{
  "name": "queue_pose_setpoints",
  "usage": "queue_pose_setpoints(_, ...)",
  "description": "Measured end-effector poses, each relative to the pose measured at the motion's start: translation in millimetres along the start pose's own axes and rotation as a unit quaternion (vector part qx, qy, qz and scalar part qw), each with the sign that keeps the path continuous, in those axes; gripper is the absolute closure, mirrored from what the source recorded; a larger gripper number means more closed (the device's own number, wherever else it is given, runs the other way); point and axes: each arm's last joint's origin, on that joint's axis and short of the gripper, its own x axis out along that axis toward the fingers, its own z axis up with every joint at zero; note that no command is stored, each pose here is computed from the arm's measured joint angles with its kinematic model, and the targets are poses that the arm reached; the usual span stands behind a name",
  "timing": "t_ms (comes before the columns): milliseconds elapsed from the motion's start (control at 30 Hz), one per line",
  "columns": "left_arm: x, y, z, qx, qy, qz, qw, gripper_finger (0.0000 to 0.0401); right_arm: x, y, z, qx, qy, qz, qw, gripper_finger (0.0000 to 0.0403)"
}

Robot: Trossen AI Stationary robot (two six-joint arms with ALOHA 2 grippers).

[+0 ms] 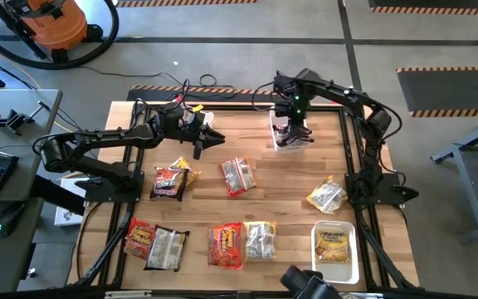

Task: Sort Maruchan noodles
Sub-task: Put the black noodle pack into the top right white bin

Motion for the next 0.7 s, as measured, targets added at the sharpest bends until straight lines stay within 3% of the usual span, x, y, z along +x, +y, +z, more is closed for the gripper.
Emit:
queue_pose_setpoints(367,0.0,0.0,-0.1,0.0,0.001,0.0,1.0,0.0323,31.0,-11.0,8.6,0.002,0.041,0.034,0.999,0.0402)
queue_pose_setpoints(700,0.0,0.0,-0.2,0.005,0.001,0.0,1.0,0.0323,31.9,-9.0,6.3,0.03,0.057,0.046,0.997,0.0383)
